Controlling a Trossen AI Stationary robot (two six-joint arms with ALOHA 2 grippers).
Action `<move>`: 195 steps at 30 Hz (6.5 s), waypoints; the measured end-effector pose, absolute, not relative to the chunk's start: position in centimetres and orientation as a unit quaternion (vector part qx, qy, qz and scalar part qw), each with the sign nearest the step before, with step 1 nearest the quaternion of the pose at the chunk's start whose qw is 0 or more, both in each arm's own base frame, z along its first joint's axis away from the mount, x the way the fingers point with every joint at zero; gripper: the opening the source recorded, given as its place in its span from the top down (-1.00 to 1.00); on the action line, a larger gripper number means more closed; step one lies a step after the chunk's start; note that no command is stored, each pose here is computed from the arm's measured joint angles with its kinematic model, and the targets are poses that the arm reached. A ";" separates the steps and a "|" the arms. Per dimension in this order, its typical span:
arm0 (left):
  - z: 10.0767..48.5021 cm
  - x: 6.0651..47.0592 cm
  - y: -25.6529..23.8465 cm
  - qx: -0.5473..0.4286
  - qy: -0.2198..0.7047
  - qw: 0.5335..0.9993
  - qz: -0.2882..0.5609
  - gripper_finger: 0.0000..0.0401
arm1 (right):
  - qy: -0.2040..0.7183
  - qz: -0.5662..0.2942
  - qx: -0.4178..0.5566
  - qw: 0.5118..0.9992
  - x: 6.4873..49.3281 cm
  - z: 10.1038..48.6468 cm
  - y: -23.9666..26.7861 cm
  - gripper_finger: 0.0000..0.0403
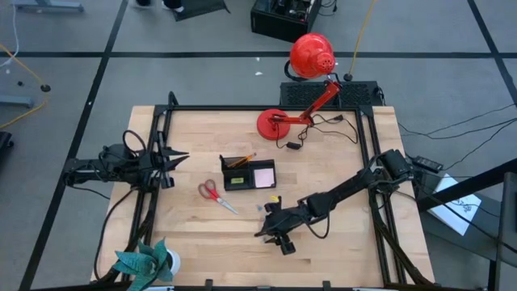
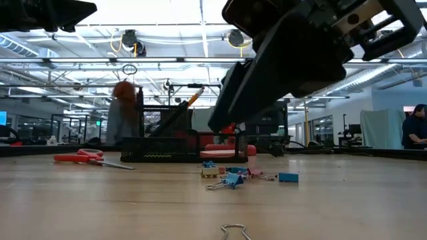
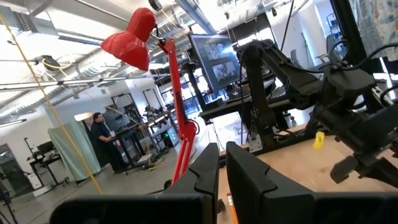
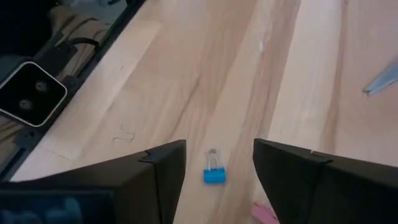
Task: Pick and place office supplies into organizer
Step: Put the blue binder clip into the mesh desk organizer
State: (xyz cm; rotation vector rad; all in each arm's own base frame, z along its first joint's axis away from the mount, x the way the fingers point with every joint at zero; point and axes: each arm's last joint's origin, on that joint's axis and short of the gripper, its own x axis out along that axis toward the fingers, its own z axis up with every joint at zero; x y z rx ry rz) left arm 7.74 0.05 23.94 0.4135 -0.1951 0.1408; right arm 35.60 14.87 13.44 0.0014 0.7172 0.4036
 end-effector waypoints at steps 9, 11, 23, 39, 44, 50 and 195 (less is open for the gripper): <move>23.9 7.8 0.1 0.206 -0.093 0.972 0.071 0.82 | 0.357 0.188 0.017 0.915 36.0 11.3 15.2 0.13; 23.9 7.8 0.1 0.206 -0.092 0.972 0.070 0.82 | 0.354 0.181 0.014 0.917 36.0 11.3 15.2 0.13; 23.9 7.8 0.1 0.203 -0.092 0.972 0.070 0.82 | 0.386 0.173 -0.012 0.906 35.3 10.8 15.7 0.13; 23.8 7.8 0.1 0.203 -0.088 0.973 0.069 0.82 | 0.372 0.178 -0.007 0.911 35.7 9.7 16.1 0.13; 23.8 7.8 0.1 0.203 -0.089 0.973 0.070 0.82 | 0.390 0.171 0.002 0.905 35.5 9.6 15.9 0.13; 23.8 7.8 0.1 0.202 -0.088 0.973 0.071 0.82 | 0.401 0.168 0.002 0.901 35.3 9.5 15.8 0.13; 23.6 7.8 0.1 0.202 -0.074 0.974 0.077 0.82 | 0.133 0.262 -0.215 0.931 35.4 24.9 19.5 0.99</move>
